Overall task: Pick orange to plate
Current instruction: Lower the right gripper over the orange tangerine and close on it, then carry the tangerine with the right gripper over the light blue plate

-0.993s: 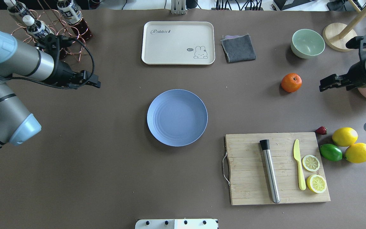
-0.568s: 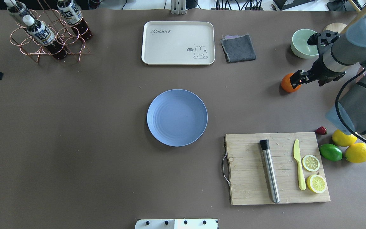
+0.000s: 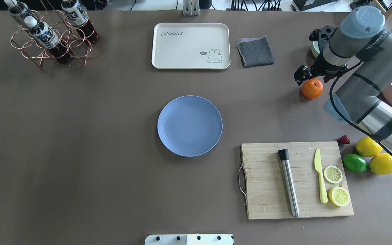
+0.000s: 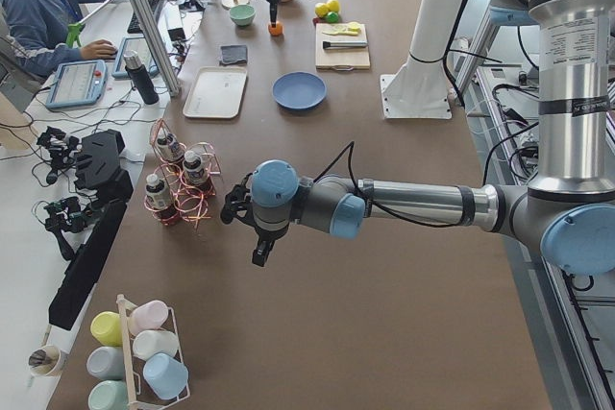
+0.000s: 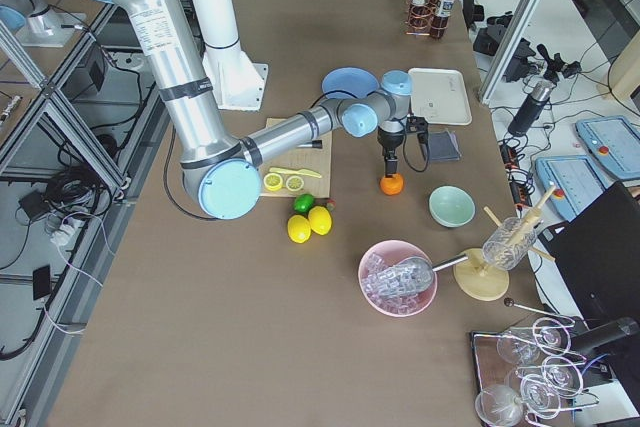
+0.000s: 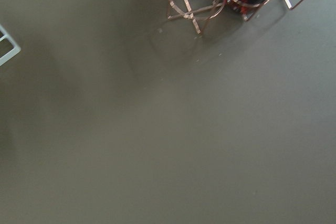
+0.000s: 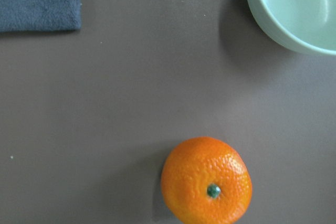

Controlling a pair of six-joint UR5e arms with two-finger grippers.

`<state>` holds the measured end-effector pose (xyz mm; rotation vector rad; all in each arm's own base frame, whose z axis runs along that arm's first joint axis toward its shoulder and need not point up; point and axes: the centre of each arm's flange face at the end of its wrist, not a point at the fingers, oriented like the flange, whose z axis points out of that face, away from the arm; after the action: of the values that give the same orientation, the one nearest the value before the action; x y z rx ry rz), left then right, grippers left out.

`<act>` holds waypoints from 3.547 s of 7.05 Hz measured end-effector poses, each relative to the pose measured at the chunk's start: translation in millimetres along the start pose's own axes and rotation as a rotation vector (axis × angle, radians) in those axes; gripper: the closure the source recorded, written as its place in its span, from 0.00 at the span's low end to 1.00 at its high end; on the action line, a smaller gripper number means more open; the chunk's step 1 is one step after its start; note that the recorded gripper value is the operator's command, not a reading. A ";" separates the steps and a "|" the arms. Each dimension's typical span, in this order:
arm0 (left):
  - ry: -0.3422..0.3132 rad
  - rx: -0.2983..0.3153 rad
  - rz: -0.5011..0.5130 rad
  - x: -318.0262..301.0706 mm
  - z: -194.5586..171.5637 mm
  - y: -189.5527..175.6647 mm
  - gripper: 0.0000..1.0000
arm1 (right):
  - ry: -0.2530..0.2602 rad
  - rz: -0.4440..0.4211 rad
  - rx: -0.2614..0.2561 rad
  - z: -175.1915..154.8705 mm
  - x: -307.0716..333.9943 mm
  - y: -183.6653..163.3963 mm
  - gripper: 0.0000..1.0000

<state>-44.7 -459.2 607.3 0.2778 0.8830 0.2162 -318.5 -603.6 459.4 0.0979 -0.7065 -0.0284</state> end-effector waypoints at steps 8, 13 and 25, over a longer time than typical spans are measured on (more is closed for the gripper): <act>0.000 0.034 0.038 -7.6 -1.1 24.3 0.01 | -0.026 0.003 -0.026 28.0 18.5 2.8 0.00; -0.001 0.044 0.048 -10.7 2.6 40.3 0.01 | -0.023 -0.002 -0.030 33.0 13.5 6.0 0.01; 0.000 0.043 0.048 -10.4 2.9 40.4 0.01 | -0.114 0.342 0.005 -39.9 -338.7 61.8 1.00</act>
<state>-51.8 -424.7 629.8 0.3392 0.8824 0.2415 -550.6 -518.8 216.3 -0.0211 -0.8293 0.2967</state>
